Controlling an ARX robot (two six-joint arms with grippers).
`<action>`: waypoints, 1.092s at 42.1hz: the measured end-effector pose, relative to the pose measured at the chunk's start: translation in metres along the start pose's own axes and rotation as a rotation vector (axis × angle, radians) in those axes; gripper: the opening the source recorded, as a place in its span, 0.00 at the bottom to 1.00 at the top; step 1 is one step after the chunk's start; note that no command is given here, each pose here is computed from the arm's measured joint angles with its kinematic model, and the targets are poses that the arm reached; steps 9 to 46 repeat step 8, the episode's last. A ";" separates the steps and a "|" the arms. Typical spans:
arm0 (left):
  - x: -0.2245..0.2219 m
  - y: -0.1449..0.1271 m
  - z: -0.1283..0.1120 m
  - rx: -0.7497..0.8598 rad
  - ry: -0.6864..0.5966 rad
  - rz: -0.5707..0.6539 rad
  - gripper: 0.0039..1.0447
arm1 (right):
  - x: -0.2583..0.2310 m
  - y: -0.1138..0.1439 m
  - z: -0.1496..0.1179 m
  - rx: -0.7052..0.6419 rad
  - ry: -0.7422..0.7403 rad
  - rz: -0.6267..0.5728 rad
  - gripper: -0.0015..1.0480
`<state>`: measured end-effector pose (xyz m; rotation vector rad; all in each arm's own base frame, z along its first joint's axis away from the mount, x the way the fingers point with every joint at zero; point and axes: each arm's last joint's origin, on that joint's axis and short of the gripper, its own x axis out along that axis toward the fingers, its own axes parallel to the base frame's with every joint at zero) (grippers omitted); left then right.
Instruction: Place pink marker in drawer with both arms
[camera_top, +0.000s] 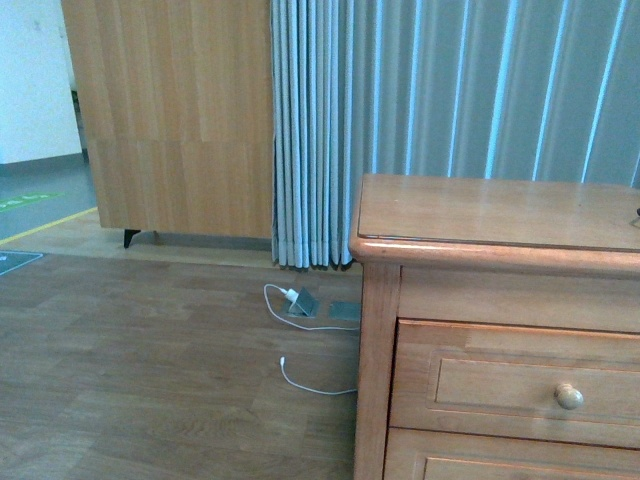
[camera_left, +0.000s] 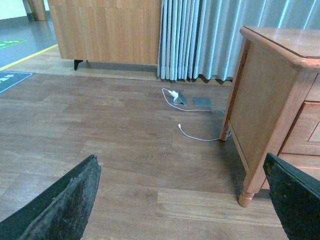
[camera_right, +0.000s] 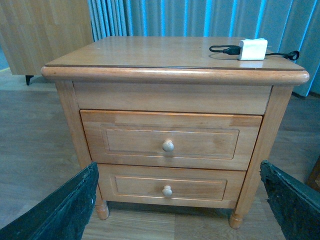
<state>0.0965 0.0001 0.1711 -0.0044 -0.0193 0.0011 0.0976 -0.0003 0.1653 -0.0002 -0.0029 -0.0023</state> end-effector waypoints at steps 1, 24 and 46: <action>0.000 0.000 0.000 0.000 0.000 0.000 0.94 | 0.000 0.000 0.000 0.000 0.000 0.000 0.92; 0.000 0.000 0.000 0.000 0.000 0.000 0.94 | 0.000 0.000 0.000 0.000 0.000 0.000 0.92; 0.000 0.000 0.000 0.000 0.000 0.000 0.94 | 0.000 0.000 0.000 0.000 0.000 0.000 0.92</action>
